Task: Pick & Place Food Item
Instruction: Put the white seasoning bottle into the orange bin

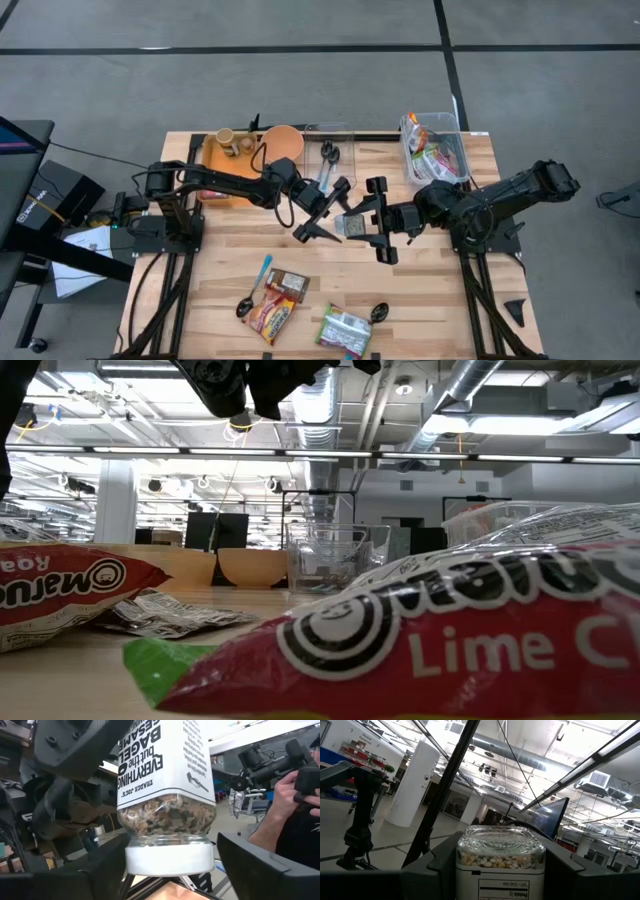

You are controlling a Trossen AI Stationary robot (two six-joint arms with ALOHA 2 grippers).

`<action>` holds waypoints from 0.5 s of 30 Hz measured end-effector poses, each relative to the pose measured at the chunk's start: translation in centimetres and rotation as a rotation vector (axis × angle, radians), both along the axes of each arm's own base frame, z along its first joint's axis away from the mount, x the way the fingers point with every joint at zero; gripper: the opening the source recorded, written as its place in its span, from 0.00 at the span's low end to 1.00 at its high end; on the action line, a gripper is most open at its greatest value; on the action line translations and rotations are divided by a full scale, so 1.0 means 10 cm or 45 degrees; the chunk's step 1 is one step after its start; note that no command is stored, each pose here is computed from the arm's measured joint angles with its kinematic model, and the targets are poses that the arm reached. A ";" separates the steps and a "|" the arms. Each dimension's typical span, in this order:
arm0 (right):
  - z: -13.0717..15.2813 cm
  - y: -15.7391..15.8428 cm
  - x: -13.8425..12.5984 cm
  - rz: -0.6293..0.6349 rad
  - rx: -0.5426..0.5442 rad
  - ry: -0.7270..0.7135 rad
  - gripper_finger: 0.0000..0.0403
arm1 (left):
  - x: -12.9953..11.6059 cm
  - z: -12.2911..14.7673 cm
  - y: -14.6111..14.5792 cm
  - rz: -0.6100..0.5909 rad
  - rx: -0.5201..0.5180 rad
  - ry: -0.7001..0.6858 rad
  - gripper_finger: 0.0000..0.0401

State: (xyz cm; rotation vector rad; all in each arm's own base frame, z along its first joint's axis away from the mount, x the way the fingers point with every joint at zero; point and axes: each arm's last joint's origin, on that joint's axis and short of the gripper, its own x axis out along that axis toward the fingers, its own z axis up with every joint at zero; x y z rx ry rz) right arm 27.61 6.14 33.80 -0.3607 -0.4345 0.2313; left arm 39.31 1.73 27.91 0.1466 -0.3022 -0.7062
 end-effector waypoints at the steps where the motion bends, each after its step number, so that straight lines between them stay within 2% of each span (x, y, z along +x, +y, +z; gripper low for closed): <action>1: 0.00 0.00 0.00 0.000 0.000 -0.001 0.47 | 0.00 0.00 0.00 -0.001 -0.002 0.002 0.69; 6: 0.00 0.00 0.00 0.004 -0.002 0.000 0.47 | 0.00 0.00 0.00 0.001 -0.004 0.004 0.50; 15: -0.01 0.00 0.01 -0.001 -0.003 0.016 0.47 | 0.00 -0.01 0.03 0.004 -0.012 0.033 0.49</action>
